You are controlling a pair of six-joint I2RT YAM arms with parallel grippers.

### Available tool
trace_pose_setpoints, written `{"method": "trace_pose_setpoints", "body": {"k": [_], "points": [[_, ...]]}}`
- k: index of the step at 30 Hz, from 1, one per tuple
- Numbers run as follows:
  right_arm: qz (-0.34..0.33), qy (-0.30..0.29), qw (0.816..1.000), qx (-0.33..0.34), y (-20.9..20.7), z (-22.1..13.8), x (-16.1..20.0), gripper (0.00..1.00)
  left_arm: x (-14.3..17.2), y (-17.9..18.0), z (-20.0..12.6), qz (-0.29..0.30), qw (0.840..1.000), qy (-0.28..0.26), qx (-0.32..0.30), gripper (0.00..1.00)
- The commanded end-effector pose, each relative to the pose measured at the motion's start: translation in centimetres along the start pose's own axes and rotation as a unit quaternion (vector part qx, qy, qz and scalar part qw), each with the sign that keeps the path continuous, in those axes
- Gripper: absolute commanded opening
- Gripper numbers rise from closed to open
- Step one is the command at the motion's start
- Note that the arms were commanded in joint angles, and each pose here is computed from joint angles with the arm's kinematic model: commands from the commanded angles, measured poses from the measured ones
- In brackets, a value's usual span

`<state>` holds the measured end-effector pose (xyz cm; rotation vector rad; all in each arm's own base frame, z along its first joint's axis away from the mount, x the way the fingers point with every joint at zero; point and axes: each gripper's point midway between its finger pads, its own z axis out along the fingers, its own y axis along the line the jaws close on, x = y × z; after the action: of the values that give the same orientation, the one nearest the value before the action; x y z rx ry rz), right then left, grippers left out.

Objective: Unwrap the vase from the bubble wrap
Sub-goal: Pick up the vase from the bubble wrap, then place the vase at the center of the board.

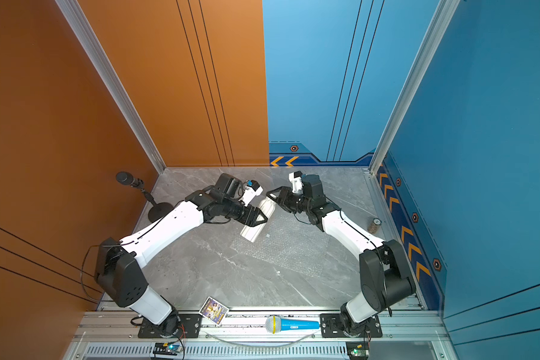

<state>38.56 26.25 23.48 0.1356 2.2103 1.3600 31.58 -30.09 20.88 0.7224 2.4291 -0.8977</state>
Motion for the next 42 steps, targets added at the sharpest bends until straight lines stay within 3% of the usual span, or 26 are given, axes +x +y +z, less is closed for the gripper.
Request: {"method": "trace_pose_setpoints", "body": {"k": [1,6,12,17,22,29,33,42], "points": [[-0.078,-0.031,0.996,0.009,3.1,-2.2,-1.6,0.04,-1.0,-1.8,-1.5,0.003,0.998,-0.031,0.046,0.72],[-0.113,-0.039,0.992,0.046,3.2,-3.4,-2.0,0.01,-1.6,-0.7,-2.4,-0.013,0.998,-0.054,0.041,0.73],[-0.184,-0.054,0.974,0.117,3.1,-4.8,-2.8,0.00,-2.2,2.3,-4.9,-0.032,0.995,-0.092,-0.025,0.74],[-0.272,-0.108,0.937,0.191,3.9,-5.7,-5.0,0.00,-2.0,4.6,-6.7,-0.043,0.989,-0.118,-0.082,0.74],[-0.360,-0.197,0.884,0.222,5.6,-5.4,-7.5,0.00,-1.7,5.8,-7.3,-0.047,0.983,-0.135,-0.113,0.74],[-0.389,-0.307,0.839,0.226,6.4,-4.2,-11.4,0.00,-1.2,7.2,-6.9,-0.060,0.980,-0.140,-0.128,0.73],[-0.420,-0.334,0.811,0.234,5.6,-2.0,-13.4,0.00,-1.6,7.4,-6.9,-0.064,0.979,-0.147,-0.128,0.73],[-0.425,-0.341,0.803,0.242,1.6,2.8,-16.5,0.00,-2.5,8.1,-7.2,-0.068,0.974,-0.161,-0.141,0.73]]}}
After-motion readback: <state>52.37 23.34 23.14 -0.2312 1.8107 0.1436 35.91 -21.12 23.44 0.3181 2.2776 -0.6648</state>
